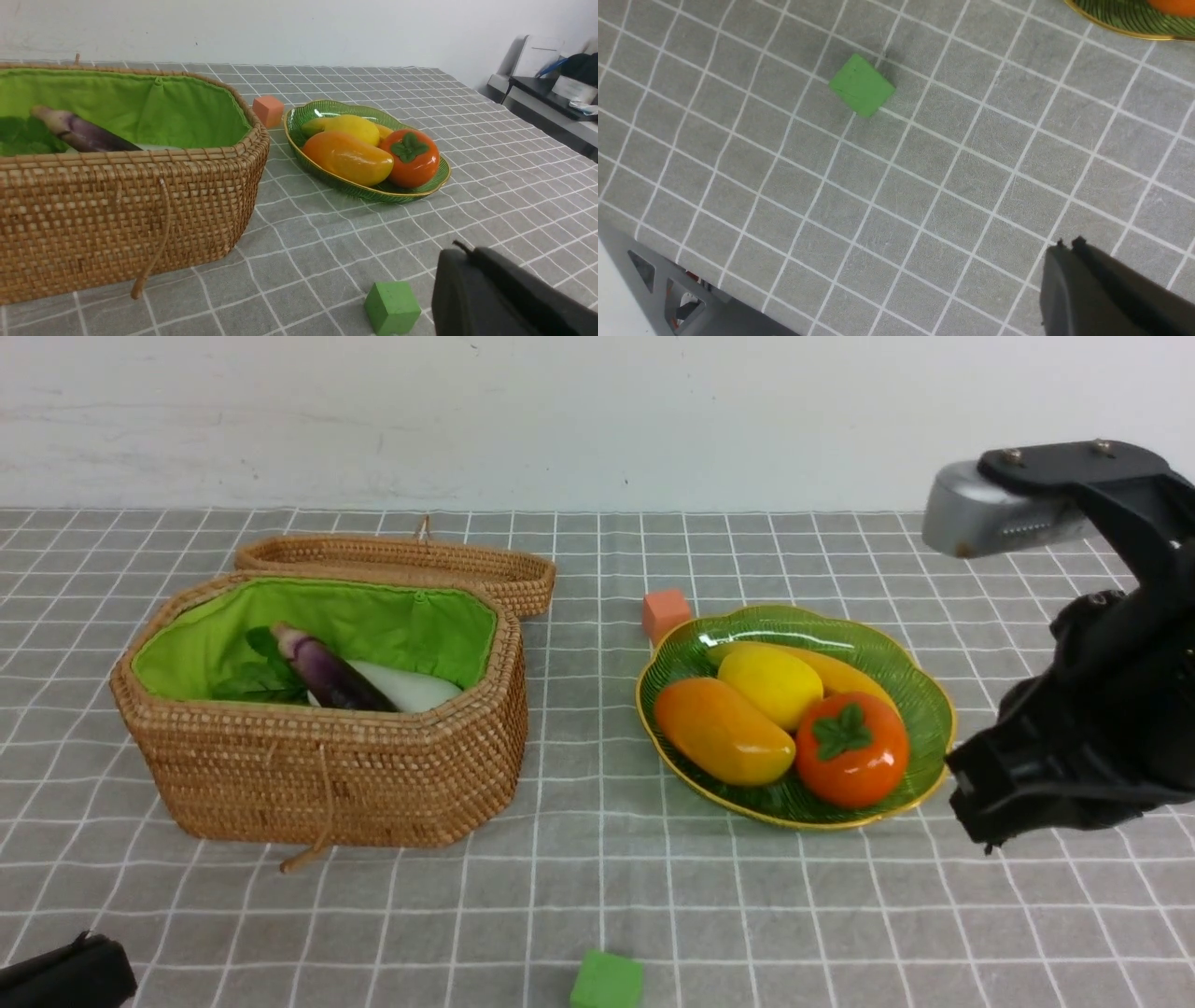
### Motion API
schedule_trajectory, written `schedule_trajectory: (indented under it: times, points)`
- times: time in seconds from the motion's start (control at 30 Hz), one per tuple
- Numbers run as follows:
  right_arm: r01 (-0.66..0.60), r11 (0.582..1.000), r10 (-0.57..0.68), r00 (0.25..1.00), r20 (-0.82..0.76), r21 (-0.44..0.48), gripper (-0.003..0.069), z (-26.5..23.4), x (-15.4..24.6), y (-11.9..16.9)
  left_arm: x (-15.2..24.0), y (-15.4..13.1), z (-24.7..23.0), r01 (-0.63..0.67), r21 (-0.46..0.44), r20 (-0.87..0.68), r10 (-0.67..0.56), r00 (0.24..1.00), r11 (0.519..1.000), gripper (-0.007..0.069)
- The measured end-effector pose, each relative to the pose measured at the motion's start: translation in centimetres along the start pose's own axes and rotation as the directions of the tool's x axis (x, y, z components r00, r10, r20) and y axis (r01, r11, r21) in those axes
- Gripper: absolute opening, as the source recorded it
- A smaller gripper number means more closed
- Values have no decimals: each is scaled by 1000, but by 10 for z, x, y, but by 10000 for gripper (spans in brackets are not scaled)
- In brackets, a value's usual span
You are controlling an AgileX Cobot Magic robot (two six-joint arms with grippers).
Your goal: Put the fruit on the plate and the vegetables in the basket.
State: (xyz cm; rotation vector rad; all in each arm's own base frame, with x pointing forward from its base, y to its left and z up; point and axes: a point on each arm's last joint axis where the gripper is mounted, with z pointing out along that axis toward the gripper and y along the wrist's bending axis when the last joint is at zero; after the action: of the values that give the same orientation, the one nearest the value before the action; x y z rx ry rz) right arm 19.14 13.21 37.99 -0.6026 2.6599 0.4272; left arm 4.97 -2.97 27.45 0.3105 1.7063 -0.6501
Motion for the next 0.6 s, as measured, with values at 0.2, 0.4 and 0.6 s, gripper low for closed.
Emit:
schedule_trajectory:
  times: [0.2,0.4,0.6]
  points:
    - [0,1000,0,1000,3,-2,-3,0,0,0,1,0,0,-2,-5,-6,2,1000,1000,-13]
    - [34,999,-35,996,83,13,0,-25,12,0,3,2,0,-2,-21,-28,2,1000,1000,-13]
    - [52,987,-113,901,419,155,2,-56,62,-29,6,5,0,-4,-52,-71,0,998,999,-9]
